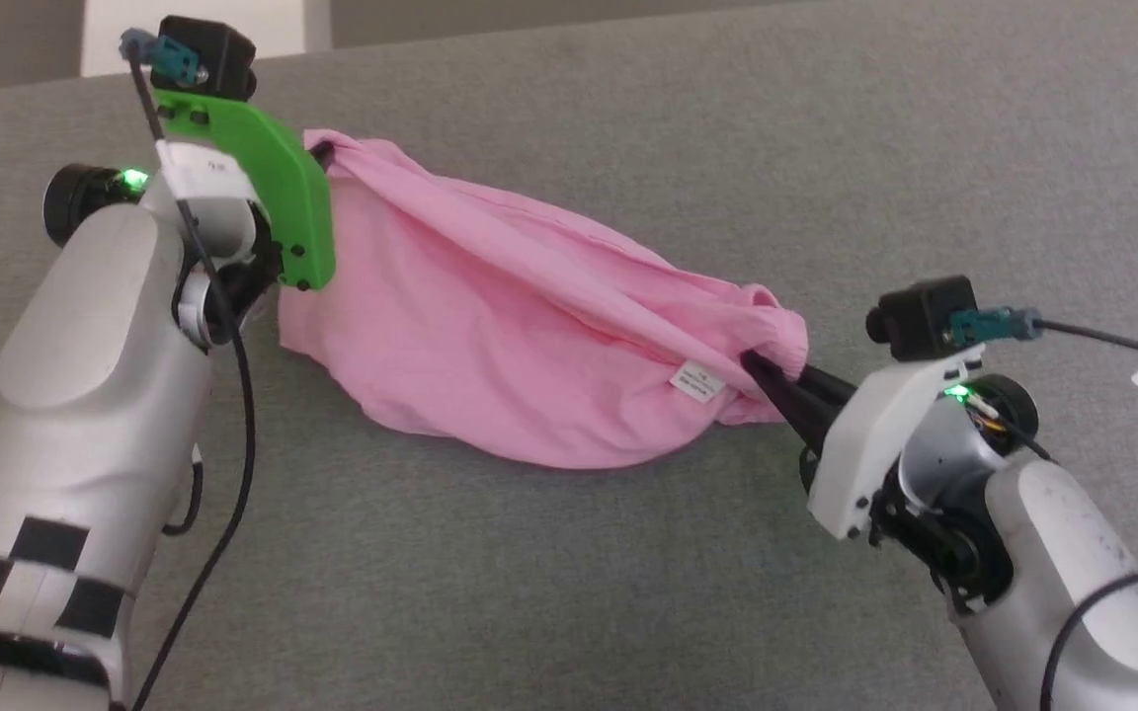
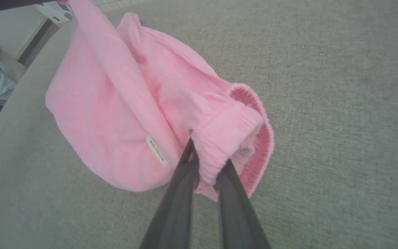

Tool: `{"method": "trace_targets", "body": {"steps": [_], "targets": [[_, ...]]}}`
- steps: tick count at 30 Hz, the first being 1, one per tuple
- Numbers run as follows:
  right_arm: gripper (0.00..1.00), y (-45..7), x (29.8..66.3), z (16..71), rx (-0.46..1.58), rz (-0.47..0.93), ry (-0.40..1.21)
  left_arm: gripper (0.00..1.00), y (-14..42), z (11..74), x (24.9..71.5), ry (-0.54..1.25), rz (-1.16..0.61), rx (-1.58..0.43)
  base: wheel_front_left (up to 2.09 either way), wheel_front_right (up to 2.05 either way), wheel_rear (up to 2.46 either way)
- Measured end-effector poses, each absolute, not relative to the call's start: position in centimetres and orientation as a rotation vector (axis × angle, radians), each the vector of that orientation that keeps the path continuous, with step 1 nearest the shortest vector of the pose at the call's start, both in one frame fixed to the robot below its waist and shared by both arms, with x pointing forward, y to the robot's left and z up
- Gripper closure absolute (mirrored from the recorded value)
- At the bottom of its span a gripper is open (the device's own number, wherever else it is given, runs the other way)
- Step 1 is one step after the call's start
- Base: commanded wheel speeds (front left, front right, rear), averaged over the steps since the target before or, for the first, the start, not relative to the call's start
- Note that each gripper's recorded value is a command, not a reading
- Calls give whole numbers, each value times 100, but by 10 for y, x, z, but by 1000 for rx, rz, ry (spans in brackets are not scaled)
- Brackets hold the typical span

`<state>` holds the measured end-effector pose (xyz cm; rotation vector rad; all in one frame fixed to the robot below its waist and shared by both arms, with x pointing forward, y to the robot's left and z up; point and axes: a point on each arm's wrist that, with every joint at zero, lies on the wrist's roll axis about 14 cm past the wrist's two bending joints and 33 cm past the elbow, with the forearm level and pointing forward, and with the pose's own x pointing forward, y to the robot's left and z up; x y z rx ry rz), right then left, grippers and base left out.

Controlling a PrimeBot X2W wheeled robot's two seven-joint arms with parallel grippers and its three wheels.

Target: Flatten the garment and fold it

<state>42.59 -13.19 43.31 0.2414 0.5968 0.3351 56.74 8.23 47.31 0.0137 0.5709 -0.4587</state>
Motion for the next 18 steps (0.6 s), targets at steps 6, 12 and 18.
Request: {"method": "trace_targets", "body": {"steps": [6, 12, 18], "targets": [[100, -143, 439, 416, 249, 294, 624, 100, 62, 437, 583, 632, -455, -30, 0, 0, 0], [92, -145, 443, 402, 264, 279, 653, 55, 45, 404, 583, 680, -460, -76, 0, 0, 0], [0, -146, 444, 406, 258, 283, 618, 0, 38, 414, 587, 604, -455, -108, 0, 0, 0]]}}
